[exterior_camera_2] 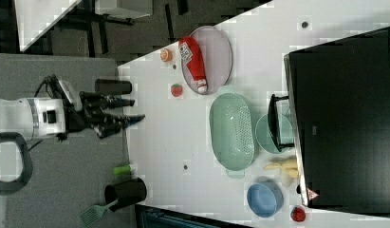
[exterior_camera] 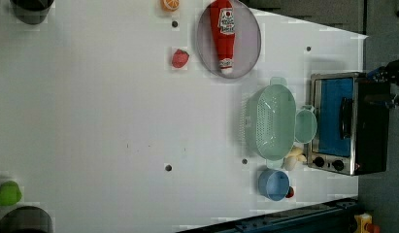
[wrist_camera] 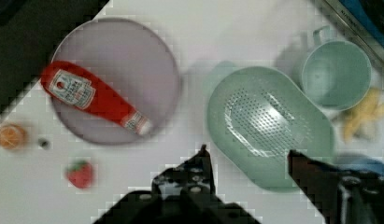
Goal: Drag strainer right to left.
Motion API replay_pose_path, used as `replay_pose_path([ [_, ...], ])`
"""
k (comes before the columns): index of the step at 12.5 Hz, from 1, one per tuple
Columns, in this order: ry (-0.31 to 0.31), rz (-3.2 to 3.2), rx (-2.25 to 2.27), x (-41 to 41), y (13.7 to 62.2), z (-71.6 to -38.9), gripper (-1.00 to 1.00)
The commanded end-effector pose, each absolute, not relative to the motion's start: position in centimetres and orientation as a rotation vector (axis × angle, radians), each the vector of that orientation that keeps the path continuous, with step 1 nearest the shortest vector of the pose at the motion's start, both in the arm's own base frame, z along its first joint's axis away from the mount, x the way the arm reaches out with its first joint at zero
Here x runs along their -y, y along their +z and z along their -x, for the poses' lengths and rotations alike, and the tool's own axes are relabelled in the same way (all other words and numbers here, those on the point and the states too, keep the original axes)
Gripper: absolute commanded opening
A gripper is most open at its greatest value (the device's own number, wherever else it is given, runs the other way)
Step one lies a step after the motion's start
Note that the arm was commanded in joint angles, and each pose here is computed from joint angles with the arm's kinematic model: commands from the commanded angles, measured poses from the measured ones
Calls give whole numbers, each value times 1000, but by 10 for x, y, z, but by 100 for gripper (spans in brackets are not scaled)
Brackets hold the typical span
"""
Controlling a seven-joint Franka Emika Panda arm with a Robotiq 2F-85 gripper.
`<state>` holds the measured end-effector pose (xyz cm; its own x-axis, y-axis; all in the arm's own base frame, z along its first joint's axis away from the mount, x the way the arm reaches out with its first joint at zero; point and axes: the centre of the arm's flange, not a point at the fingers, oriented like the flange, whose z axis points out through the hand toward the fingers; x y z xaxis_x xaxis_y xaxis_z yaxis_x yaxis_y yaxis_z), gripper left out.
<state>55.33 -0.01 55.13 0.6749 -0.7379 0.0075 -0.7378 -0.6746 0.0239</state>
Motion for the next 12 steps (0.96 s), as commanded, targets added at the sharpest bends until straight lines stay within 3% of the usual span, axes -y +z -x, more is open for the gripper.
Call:
replay_pose_path([
  [1,-15,-2831,1337,48,654,-410,60],
  [3,-33,-2827,1335,48,647,-411,100],
  [8,-172,-2790,1320,46,568,-434,100],
  [10,-175,-2782,1328,45,523,-446,100],
  [12,-137,-2732,1442,45,475,-456,100],
])
